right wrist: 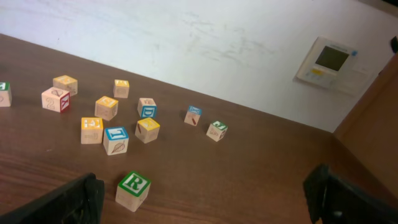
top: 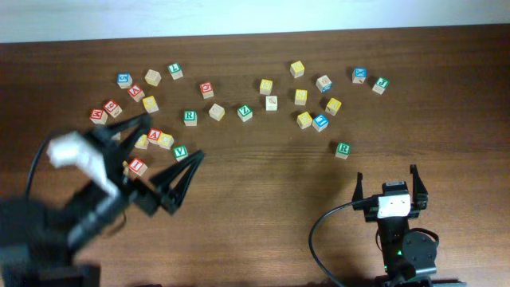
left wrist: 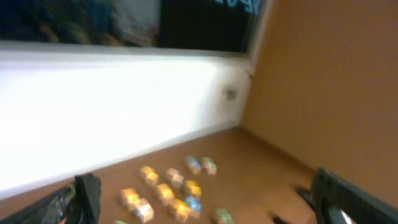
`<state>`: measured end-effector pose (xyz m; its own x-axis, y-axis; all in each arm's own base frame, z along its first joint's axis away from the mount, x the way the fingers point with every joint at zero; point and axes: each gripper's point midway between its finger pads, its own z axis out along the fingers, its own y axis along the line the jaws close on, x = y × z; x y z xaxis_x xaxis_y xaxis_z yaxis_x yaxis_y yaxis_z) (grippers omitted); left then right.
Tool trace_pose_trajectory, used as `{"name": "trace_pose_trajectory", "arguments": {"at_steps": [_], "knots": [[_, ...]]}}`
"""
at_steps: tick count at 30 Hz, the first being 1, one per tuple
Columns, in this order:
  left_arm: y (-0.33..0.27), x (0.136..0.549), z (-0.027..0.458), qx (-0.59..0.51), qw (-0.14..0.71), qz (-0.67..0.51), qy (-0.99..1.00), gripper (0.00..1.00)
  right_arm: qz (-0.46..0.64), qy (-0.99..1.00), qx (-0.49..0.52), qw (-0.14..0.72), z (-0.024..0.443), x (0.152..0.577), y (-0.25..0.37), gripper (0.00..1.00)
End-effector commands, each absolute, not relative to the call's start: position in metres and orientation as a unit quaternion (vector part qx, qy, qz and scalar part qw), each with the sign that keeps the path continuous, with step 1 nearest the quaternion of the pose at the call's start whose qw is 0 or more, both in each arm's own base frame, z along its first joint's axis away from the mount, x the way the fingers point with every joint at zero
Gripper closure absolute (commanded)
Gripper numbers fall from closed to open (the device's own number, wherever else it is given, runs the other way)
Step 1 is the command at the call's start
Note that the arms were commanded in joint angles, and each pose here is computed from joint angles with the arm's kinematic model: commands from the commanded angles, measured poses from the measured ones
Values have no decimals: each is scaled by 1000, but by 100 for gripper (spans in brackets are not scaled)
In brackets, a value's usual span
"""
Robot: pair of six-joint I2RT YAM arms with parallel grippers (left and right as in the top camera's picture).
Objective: Spell out RSS
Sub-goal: 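Move the left gripper forward over the blocks toward the green R block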
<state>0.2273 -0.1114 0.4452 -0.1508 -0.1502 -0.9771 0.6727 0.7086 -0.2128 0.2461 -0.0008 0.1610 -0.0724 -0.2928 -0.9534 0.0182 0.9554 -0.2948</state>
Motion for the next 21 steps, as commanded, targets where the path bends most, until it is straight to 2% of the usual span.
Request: {"name": "trace_pose_trajectory", "arguments": {"at_steps": [1, 4, 7, 12, 15, 21], "knots": [[-143, 220, 456, 306, 551, -425, 650, 1, -123, 727, -85, 671, 158, 246, -6, 2], [-141, 242, 448, 294, 534, -436, 662, 1, -123, 727, -85, 671, 158, 246, -6, 2], [-124, 281, 418, 188, 526, -377, 739, 1, -123, 727, -84, 671, 158, 246, -6, 2], [-92, 312, 346, 57, 476, -196, 856, 1, -123, 727, -85, 671, 158, 246, -6, 2], [-62, 317, 284, 5, 385, -50, 921, 1, -123, 727, -85, 671, 158, 246, -6, 2], [-84, 322, 224, 29, 272, -71, 959, 1, -123, 727, -85, 671, 158, 246, -6, 2]]}}
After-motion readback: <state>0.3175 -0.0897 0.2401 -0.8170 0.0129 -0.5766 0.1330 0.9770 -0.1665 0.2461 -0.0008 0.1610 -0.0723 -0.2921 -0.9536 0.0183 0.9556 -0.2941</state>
